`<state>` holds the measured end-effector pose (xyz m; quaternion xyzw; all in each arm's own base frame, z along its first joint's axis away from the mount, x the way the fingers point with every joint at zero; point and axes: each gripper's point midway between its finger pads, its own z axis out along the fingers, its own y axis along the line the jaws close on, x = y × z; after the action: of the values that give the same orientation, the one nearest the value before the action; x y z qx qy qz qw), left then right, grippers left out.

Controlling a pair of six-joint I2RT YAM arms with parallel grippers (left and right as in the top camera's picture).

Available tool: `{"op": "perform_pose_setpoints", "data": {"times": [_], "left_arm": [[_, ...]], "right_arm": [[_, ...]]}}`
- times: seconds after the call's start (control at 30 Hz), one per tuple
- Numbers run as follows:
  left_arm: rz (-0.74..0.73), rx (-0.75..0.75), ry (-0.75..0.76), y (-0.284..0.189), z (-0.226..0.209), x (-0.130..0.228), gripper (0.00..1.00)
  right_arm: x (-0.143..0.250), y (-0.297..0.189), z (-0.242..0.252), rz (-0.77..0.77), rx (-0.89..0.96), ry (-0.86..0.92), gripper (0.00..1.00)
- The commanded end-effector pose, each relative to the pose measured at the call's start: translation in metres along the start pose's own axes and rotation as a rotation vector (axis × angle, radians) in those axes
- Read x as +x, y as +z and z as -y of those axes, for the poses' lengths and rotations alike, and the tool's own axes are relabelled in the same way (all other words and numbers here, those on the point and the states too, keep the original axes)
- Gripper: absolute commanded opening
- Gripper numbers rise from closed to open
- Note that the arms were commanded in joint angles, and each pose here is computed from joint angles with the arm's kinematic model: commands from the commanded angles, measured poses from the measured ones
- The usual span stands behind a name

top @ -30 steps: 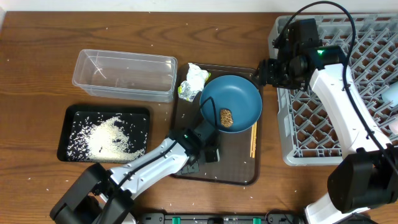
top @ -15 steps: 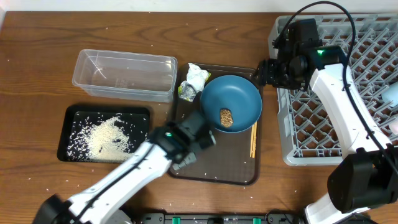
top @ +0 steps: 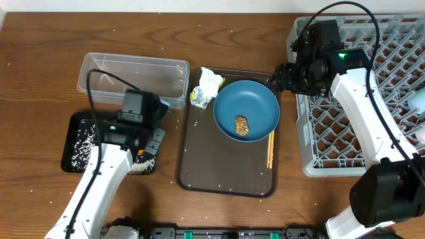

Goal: Sort waste into correct bins and load items into the dishwasher rack
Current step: 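Carry the carrot with the left gripper and drop it on the black tray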

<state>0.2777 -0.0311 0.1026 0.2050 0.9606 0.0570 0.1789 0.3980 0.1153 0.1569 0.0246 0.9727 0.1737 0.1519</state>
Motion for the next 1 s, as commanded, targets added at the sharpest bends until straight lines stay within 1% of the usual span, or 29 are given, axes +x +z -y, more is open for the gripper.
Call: {"op": "perform_pose_setpoints", "data": {"times": [0.0,0.07,0.2,0.4,0.57,0.6,0.67,0.83,0.87,0.9,0.93,0.97], "left_arm": [[-0.023,0.019,-0.088,0.004,-0.004,0.006,0.24],[-0.044,0.022,-0.134,0.006,-0.004,0.013,0.23],[-0.076,0.035,-0.167,0.009,0.001,0.023,0.23],[-0.099,0.039,-0.165,0.024,0.007,0.037,0.24],[-0.101,0.039,-0.168,0.037,0.01,0.046,0.24],[-0.099,0.038,-0.168,0.037,0.011,0.046,0.29],[-0.092,0.023,-0.168,0.038,0.008,0.045,0.32],[-0.077,-0.002,-0.168,0.038,0.003,0.041,0.34],[-0.074,-0.002,-0.169,0.038,0.003,0.04,0.38],[-0.071,-0.003,-0.17,0.038,0.002,0.04,0.39],[-0.07,-0.003,-0.17,0.038,0.002,0.039,0.45],[-0.068,-0.003,-0.17,0.038,0.002,0.039,0.48]], "right_arm": [[-0.002,-0.011,-0.005,0.024,-0.018,0.004,0.68],[-0.002,-0.011,-0.005,0.024,-0.018,0.004,0.68],[-0.003,-0.011,-0.005,0.025,-0.018,0.004,0.68],[-0.002,-0.011,-0.005,0.023,-0.017,0.005,0.68],[-0.002,-0.011,-0.005,0.022,-0.017,0.005,0.71],[-0.002,-0.011,-0.005,0.022,-0.017,0.005,0.71],[-0.002,-0.011,-0.005,0.022,-0.017,0.005,0.71],[-0.001,-0.011,-0.005,0.018,-0.016,0.006,0.71],[-0.001,-0.011,-0.005,0.018,-0.016,0.006,0.71],[-0.001,-0.011,-0.005,0.018,-0.016,0.006,0.71],[-0.001,-0.011,-0.005,0.018,-0.016,0.006,0.71],[-0.001,-0.011,-0.005,0.019,-0.016,0.006,0.71]]}}
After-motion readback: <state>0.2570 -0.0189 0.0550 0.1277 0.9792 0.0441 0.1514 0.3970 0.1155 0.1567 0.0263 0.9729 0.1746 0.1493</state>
